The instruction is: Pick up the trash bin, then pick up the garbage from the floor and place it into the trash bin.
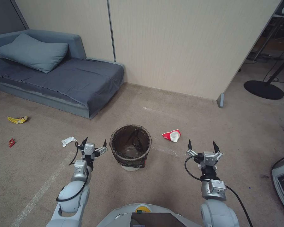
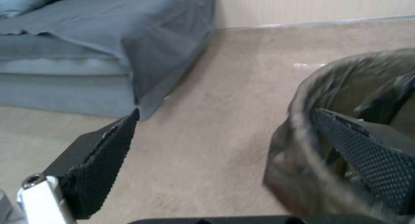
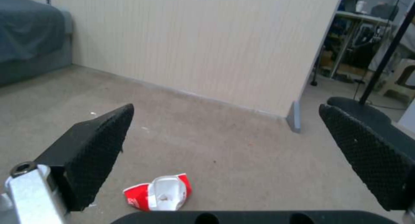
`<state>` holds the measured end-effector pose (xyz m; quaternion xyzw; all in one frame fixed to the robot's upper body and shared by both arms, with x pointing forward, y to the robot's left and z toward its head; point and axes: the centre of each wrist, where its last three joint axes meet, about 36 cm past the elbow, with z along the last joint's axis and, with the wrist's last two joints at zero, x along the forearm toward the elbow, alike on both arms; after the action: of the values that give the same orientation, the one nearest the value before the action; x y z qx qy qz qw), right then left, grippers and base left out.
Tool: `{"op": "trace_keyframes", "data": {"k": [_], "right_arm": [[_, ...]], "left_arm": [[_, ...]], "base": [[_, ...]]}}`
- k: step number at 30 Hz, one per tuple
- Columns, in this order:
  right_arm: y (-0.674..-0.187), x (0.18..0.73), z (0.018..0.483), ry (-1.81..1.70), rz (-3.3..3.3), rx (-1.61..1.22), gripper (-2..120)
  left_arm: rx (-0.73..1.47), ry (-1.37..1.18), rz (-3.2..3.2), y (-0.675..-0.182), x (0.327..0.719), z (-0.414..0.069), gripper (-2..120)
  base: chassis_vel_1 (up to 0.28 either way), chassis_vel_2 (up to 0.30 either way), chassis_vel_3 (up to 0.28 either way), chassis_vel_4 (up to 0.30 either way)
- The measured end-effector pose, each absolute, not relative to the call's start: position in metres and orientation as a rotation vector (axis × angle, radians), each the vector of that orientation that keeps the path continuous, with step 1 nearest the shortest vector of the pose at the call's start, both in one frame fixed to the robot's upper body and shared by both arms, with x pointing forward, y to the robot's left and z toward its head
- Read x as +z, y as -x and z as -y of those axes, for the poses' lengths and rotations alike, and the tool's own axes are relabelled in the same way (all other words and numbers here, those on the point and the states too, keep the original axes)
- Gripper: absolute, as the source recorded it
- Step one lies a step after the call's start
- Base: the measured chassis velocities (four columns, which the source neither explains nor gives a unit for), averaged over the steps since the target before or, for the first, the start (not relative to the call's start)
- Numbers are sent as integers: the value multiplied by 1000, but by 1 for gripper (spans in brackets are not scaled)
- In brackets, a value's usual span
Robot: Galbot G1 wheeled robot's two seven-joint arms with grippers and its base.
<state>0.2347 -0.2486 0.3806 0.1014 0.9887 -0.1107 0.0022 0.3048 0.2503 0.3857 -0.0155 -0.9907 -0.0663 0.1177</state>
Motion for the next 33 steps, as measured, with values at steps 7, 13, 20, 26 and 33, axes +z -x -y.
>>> {"op": "trace_keyframes", "data": {"k": [7, 13, 20, 26, 33], "right_arm": [[-237, 375, 249, -352, -3112, -323, 100], [-243, 367, 245, -346, -3130, -291, 100], [-244, 363, 244, -347, -3142, -264, 100], [-246, 360, 242, -349, -3153, -239, 100], [-247, 354, 242, -350, -3165, -225, 100]], "left_arm": [[-186, 90, 2851, -333, 404, -239, 100], [-197, 99, 2749, -360, 418, -229, 100], [-228, 106, 2652, -378, 417, -212, 100], [-220, 69, 2583, -389, 407, -202, 100], [-226, 4, 2524, -399, 393, -195, 100]], "base": [[0, 0, 0, 0], [0, 0, 0, 0], [0, 0, 0, 0], [0, 0, 0, 0], [0, 0, 0, 0]]}}
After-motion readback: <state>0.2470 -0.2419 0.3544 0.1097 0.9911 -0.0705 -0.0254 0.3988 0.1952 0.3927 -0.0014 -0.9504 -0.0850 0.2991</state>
